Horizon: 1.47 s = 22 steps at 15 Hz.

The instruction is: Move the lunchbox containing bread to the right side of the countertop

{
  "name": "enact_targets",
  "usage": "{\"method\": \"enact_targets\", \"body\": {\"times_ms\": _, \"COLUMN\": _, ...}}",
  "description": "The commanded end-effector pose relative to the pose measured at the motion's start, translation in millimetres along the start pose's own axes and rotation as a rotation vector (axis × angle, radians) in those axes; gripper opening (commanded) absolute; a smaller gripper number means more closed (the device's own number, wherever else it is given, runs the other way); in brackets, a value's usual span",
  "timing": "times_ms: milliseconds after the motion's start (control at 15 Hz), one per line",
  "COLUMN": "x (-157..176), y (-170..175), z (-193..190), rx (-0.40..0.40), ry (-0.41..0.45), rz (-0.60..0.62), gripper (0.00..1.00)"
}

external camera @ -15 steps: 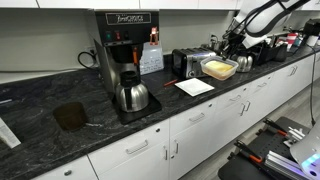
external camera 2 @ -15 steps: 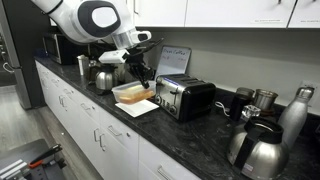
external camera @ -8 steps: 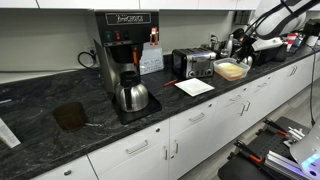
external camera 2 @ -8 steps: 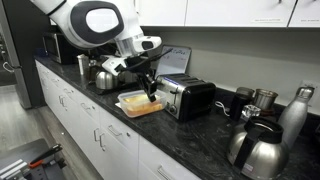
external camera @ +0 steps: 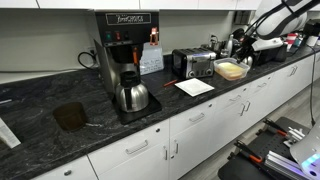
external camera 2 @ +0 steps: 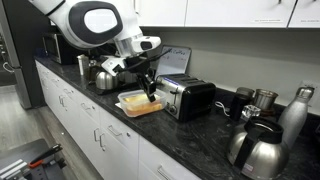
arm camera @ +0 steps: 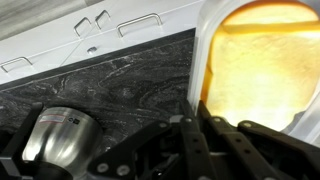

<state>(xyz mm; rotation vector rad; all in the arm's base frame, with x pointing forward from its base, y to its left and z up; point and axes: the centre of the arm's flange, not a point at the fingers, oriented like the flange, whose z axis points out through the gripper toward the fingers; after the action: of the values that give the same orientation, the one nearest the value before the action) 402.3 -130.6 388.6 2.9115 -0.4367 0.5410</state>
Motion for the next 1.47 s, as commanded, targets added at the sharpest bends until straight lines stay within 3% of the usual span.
{"method": "enact_targets", "body": {"times_ms": 0, "x": 6.4, "y": 15.7, "z": 3.4, "rx": 0.004, "ry": -0.019, "rz": 0.158, "gripper": 0.02}}
{"method": "enact_targets", "body": {"times_ms": 267, "x": 8.5, "y": 71.8, "z": 5.2, "rx": -0.025, "ry": -0.016, "rz": 0.378, "gripper": 0.02}}
{"method": "enact_targets", "body": {"times_ms": 533, "x": -0.8, "y": 111.2, "z": -2.7, "rx": -0.087, "ry": -0.012, "rz": 0.458, "gripper": 0.02}}
{"method": "enact_targets", "body": {"times_ms": 933, "x": -7.1, "y": 124.7, "z": -4.2, "rx": -0.208, "ry": -0.077, "rz": 0.541, "gripper": 0.02}}
{"method": "enact_targets", "body": {"times_ms": 1200, "x": -6.8, "y": 119.7, "z": -5.1, "rx": -0.156, "ry": -0.119, "rz": 0.565, "gripper": 0.02}}
{"method": "enact_targets", "body": {"times_ms": 1267, "x": -12.2, "y": 118.9, "z": 0.1, "rx": -0.171, "ry": -0.099, "rz": 0.556, "gripper": 0.07}}
{"method": "enact_targets", "body": {"times_ms": 1400, "x": -11.7, "y": 115.6, "z": 0.4, "rx": -0.163, "ry": -0.105, "rz": 0.559, "gripper": 0.07}}
